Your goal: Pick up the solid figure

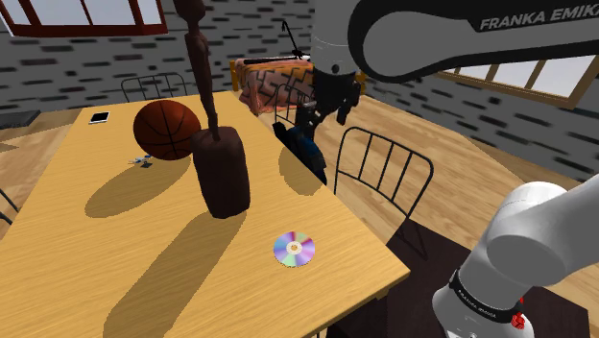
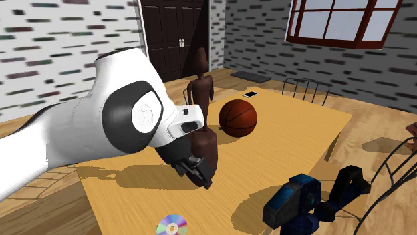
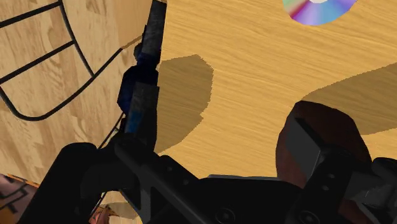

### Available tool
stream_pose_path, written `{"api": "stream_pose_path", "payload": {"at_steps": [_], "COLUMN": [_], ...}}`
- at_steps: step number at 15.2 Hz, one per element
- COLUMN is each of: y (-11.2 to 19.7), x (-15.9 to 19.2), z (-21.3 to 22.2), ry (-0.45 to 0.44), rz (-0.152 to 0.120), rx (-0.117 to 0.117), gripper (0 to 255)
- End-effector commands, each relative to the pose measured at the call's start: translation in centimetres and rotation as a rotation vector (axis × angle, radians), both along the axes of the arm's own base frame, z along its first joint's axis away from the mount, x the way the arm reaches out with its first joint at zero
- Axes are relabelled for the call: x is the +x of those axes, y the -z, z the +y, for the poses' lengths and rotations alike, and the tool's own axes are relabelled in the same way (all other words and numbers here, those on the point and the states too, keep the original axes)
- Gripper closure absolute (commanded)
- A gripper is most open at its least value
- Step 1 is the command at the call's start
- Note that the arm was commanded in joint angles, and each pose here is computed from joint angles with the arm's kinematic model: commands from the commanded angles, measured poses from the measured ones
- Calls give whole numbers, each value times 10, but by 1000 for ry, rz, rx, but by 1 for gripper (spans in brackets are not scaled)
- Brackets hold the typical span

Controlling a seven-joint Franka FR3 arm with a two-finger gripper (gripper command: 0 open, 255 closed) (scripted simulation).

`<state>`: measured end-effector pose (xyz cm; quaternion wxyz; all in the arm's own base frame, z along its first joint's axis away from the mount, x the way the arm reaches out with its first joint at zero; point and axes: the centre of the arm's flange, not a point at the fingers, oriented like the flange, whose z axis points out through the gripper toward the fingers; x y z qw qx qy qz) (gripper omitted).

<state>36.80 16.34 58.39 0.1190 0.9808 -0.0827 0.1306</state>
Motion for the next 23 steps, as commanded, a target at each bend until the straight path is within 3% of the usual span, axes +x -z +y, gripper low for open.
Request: {"api": "stream_pose_path", "payload": {"at_steps": [1, 20, 23], "y": [2, -10, 5], "x": [15, 180, 180], "z": [20, 196, 196], "ry": [30, 293, 293], "rz": [-52, -511, -511], "rx": [-20, -233, -233], "gripper": [0, 0, 0]}}
